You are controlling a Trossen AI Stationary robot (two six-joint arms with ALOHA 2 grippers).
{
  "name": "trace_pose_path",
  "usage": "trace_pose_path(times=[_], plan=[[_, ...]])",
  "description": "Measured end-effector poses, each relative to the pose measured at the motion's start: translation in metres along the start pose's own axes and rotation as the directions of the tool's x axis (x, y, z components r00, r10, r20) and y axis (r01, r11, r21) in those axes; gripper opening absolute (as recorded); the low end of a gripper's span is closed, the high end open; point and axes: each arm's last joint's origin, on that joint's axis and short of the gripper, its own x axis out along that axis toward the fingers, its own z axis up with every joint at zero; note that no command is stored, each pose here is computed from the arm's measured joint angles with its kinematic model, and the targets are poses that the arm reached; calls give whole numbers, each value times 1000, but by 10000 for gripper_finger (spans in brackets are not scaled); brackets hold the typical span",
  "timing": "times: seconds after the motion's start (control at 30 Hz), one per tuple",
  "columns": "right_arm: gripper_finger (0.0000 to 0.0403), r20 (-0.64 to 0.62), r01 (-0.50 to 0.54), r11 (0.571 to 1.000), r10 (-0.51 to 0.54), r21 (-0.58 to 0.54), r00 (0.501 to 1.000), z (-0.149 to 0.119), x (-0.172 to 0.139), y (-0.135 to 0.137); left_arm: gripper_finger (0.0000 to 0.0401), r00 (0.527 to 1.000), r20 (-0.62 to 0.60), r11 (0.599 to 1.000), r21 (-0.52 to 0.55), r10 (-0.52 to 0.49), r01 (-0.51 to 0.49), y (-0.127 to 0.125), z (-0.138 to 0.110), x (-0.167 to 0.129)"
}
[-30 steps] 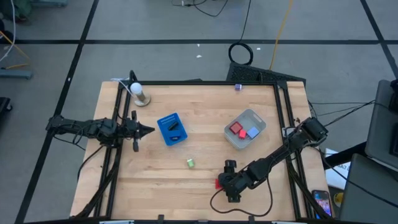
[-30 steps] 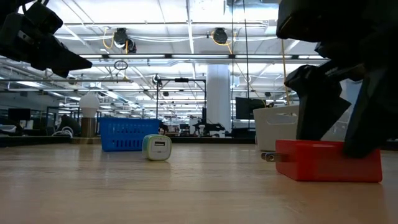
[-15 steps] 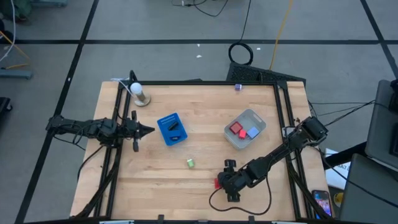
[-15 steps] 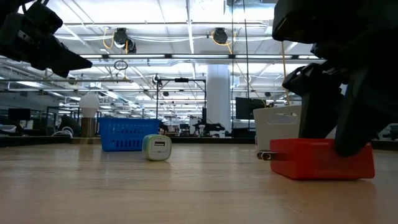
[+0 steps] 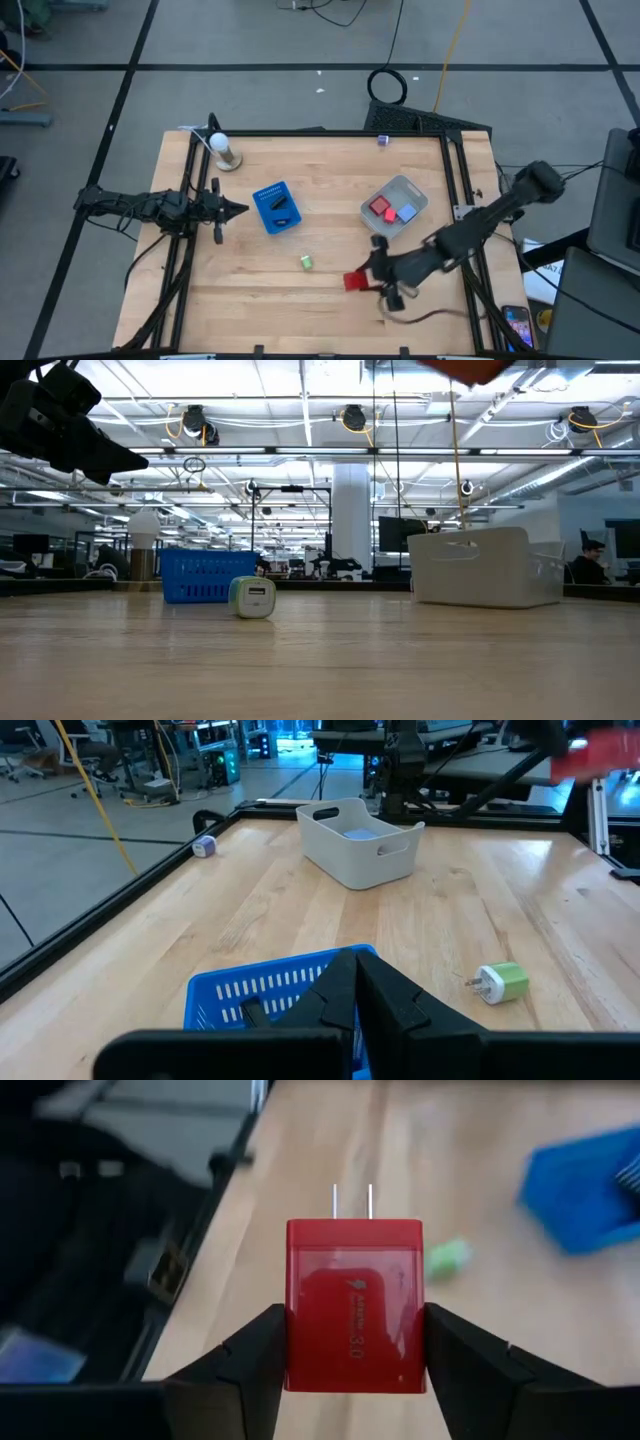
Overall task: Pick & Place Office items
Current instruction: Put the red charger adapter into the grey bin
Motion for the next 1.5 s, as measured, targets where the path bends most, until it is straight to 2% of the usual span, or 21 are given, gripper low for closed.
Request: trace_pose_path(times=[0.17,0.27,0.43,0.57,0.77,1.07,1.5], plan=[[191,170,6,996,9,-89,985,3,-49,-14,15,1000,0,1000,-2,0,0,0,0,0],[191,288,7,994,23,-105,957,-3,-77,-27,15,1000,0,1000,-1,0,0,0,0,0],[191,431,38,996,-1,-77,902,-28,-113,-53,15,1000,0,1000,1,0,0,0,0,0],[191,500,71,996,-34,-55,865,-56,-129,-70,15,1000,-1,1000,1,0,0,0,0,0],[191,561,99,995,-74,-14,824,-95,-136,-87,15,1000,-1,1000,1,0,0,0,0,0],[191,638,99,995,-73,-5,766,-129,-135,-94,15,1000,-1,1000,1,0,0,0,0,0],[191,633,101,995,-75,-5,771,-157,-118,-98,15,1000,-3,1000,1,0,0,0,0,0]])
